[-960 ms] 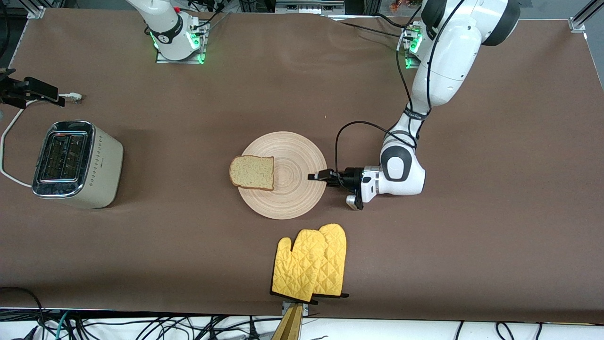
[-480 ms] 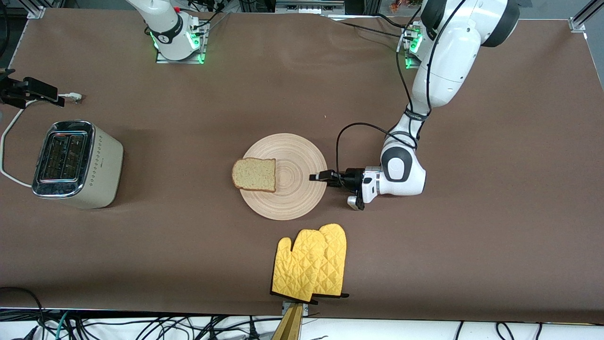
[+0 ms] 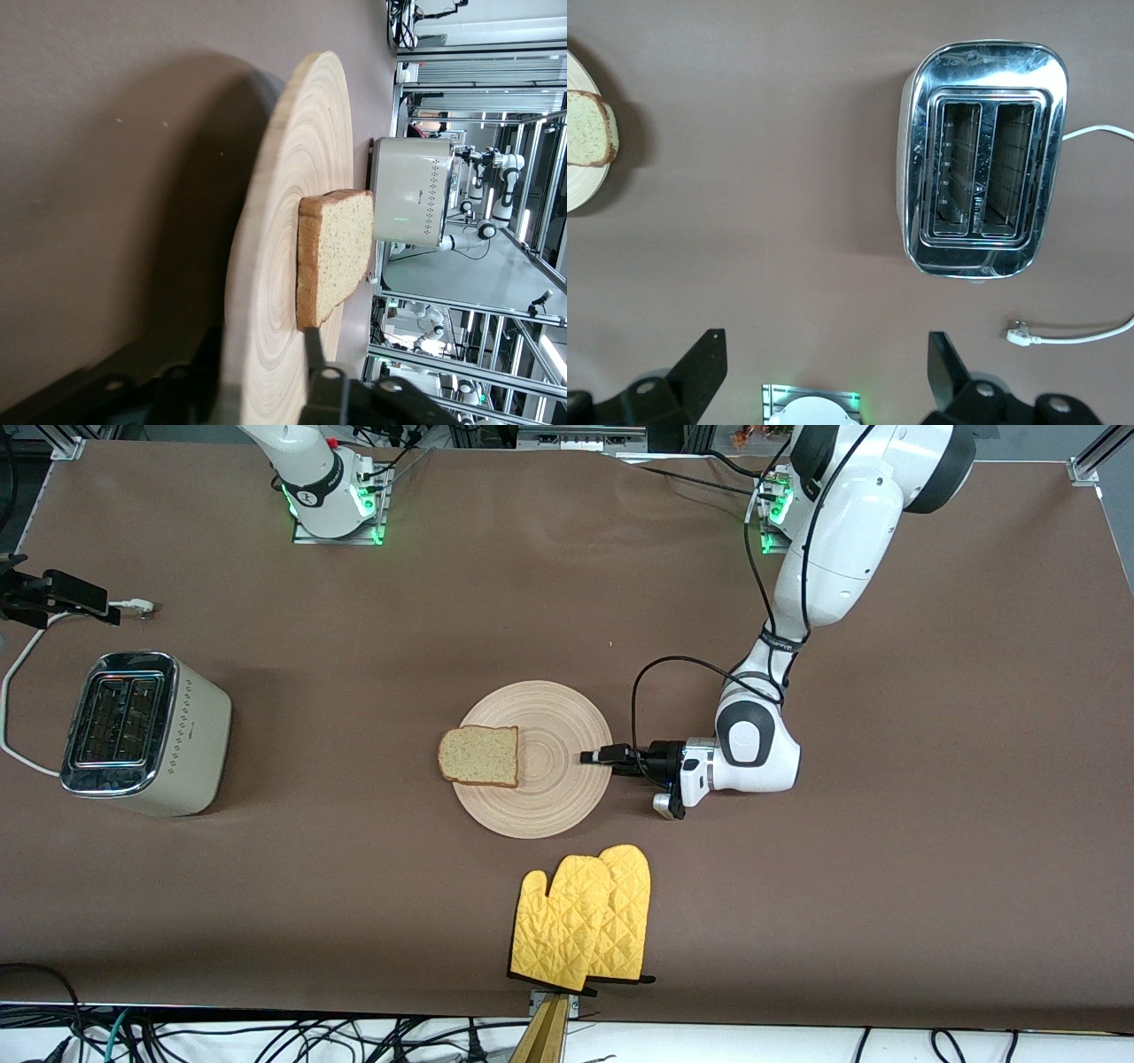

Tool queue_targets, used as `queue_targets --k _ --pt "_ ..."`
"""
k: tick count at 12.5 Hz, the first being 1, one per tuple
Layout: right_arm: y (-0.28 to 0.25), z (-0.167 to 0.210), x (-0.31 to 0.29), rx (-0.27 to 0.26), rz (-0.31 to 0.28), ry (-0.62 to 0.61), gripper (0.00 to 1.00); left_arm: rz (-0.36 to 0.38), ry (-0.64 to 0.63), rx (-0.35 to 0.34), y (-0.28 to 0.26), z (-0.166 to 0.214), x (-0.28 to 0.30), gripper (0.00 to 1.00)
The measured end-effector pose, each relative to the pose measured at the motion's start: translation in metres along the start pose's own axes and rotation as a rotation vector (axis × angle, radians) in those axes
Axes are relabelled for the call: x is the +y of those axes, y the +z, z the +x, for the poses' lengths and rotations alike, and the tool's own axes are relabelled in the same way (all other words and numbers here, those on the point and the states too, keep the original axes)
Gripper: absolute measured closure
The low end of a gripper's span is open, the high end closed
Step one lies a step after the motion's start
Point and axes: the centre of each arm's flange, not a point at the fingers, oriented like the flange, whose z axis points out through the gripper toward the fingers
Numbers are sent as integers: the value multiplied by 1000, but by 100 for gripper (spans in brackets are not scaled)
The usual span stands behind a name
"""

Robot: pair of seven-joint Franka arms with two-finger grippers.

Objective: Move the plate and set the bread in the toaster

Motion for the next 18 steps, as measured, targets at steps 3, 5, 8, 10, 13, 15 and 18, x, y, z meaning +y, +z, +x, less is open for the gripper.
queue_targets --k 3,5,8,10,13,15,18 --pt "0 0 0 0 0 0 0 -16 -12 21 -32 8 0 19" --pt "0 0 0 0 0 0 0 -13 -23 11 -81 9 2 0" --pt "8 -1 -14 -54 12 -25 0 112 -24 -45 -205 6 29 0" --pt "30 13 -53 -112 14 -91 0 231 -20 -100 -298 -7 65 0" --pt "91 53 -99 -159 100 -75 0 495 12 -153 -386 -36 108 0" --pt "141 86 -123 -156 148 -35 0 693 43 -175 -415 -48 141 0" --pt "219 123 -180 -148 240 -20 0 893 129 -103 -443 -59 180 0"
